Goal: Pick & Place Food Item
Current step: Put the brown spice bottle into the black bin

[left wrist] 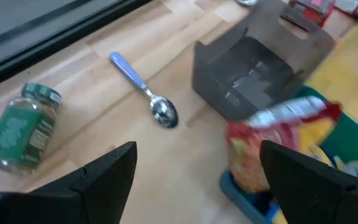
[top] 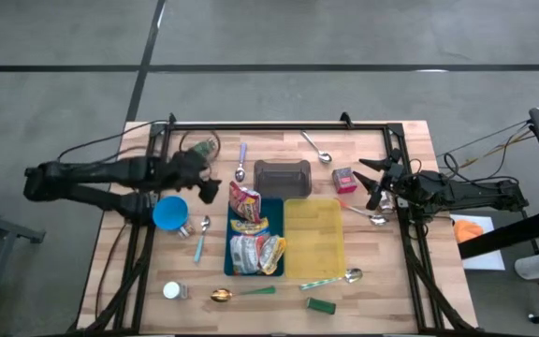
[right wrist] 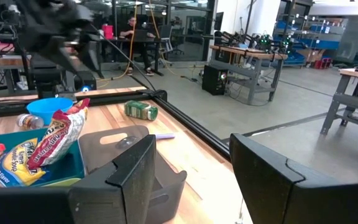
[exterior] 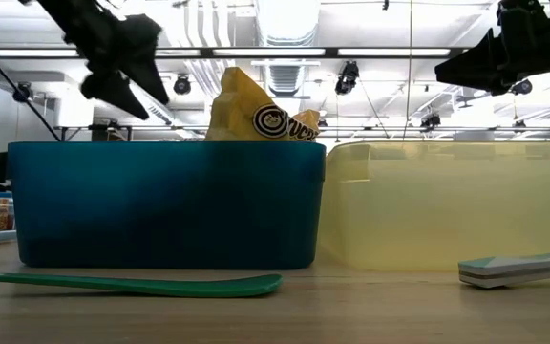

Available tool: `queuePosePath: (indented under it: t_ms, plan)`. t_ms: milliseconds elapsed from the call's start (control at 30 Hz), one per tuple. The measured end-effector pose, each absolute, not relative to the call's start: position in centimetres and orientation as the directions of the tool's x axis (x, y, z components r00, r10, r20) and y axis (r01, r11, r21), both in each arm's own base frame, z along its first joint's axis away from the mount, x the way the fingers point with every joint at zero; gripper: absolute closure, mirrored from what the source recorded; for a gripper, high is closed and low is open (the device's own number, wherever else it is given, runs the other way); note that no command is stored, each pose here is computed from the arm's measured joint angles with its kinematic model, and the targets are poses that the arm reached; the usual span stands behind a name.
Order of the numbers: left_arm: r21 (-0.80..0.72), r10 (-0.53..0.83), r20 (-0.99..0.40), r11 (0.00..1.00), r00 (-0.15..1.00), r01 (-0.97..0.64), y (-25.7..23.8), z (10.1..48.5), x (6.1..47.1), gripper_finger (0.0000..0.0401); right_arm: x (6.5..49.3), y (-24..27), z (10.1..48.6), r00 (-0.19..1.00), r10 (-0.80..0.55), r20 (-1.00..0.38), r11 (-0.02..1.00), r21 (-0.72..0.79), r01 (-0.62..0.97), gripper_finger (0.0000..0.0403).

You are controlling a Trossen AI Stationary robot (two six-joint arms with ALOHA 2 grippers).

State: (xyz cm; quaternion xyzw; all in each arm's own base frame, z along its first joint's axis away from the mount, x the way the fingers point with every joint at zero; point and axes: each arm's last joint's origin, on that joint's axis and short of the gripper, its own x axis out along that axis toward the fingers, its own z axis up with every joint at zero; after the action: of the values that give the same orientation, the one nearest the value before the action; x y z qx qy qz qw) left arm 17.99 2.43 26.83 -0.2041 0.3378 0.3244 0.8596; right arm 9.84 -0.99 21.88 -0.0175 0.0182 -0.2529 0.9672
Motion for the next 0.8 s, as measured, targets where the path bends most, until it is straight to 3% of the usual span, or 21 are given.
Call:
queuePosePath:
  t_ms: [433, 600, 800]
  plan:
    - [-0.222, 0.374, -0.764, 0.613, 0.526, -0.758, -3.8, 26.5, 16.1, 0.0057, 9.8, -1.0, 21.9, 0.871, -0.490, -0.026, 0.871, -0.043, 0.489, 0.0203]
    - [-0.186, 0.321, -0.844, 0.576, 0.430, -0.796, -4.5, 25.2, 16.7, 0.0057, 9.8, -1.0, 21.9, 0.872, -0.490, -0.026, 0.872, -0.043, 0.488, 0.0203]
    - [-0.095, 0.174, -0.961, 0.517, 0.214, -0.851, -5.4, 23.0, 17.3, 0.0057, 9.8, -1.0, 21.9, 0.871, -0.490, -0.026, 0.871, -0.043, 0.489, 0.0203]
